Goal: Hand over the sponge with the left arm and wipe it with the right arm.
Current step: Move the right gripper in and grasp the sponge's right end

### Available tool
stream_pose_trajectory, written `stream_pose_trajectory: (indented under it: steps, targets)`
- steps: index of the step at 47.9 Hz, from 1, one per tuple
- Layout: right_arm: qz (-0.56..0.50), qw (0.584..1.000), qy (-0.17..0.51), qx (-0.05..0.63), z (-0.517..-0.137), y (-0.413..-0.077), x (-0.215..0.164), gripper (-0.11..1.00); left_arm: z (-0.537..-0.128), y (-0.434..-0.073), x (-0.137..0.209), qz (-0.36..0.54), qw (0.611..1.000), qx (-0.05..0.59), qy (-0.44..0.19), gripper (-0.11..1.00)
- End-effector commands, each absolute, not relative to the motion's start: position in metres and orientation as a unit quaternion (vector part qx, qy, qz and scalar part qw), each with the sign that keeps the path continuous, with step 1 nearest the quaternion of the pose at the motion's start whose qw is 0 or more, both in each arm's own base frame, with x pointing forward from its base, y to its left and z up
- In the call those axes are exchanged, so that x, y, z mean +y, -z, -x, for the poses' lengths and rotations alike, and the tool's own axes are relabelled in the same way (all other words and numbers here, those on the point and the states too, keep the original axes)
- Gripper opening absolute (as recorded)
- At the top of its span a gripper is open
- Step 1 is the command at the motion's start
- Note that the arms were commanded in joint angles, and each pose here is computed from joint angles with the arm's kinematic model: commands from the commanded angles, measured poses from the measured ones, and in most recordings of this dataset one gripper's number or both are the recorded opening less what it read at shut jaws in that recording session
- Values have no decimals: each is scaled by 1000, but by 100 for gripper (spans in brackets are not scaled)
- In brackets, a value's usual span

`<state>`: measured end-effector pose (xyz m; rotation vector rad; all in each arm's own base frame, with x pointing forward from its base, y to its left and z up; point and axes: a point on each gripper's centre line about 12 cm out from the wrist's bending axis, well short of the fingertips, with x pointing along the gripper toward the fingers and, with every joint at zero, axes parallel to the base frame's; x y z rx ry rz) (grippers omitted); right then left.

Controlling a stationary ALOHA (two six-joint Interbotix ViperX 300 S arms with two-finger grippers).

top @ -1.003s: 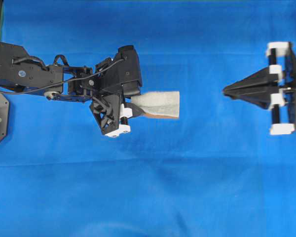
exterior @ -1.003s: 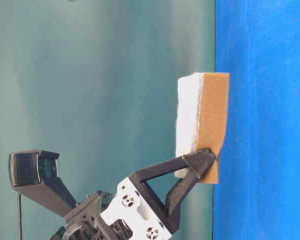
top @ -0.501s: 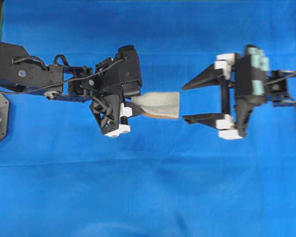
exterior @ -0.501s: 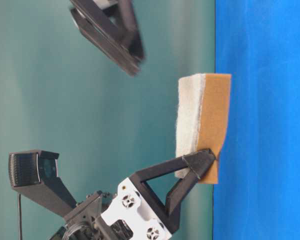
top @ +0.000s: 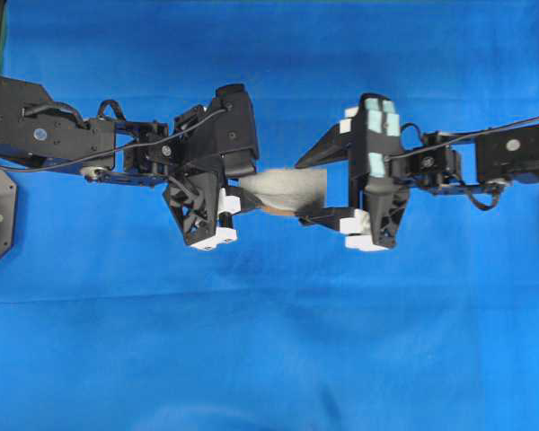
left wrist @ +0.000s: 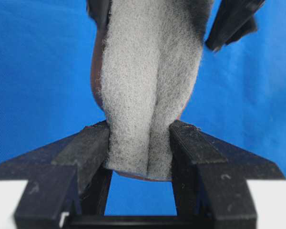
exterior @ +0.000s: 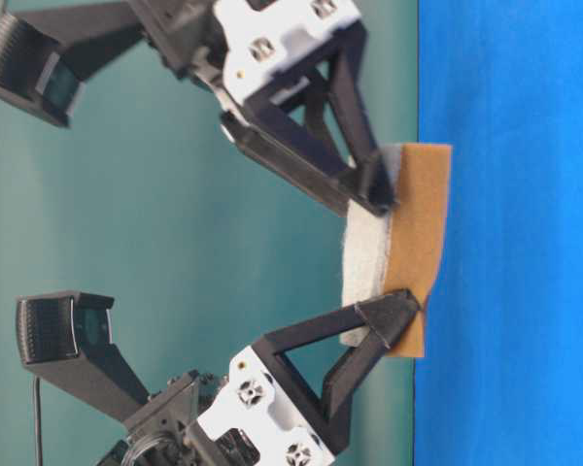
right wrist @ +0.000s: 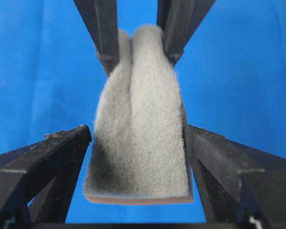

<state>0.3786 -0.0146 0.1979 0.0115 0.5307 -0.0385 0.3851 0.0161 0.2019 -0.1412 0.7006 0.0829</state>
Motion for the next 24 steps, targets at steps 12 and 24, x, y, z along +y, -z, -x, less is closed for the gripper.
stream_pose_trajectory:
  steps: [12, 24]
  targets:
    - [-5, 966, 21, 257, -392, -199, -17, 74, -385, -215, 12, 68, 942, 326, -35, 29]
    - [-4, 966, 21, 259, -392, -199, -18, 66, -386, -215, 8, 54, 944, 324, -25, 29]
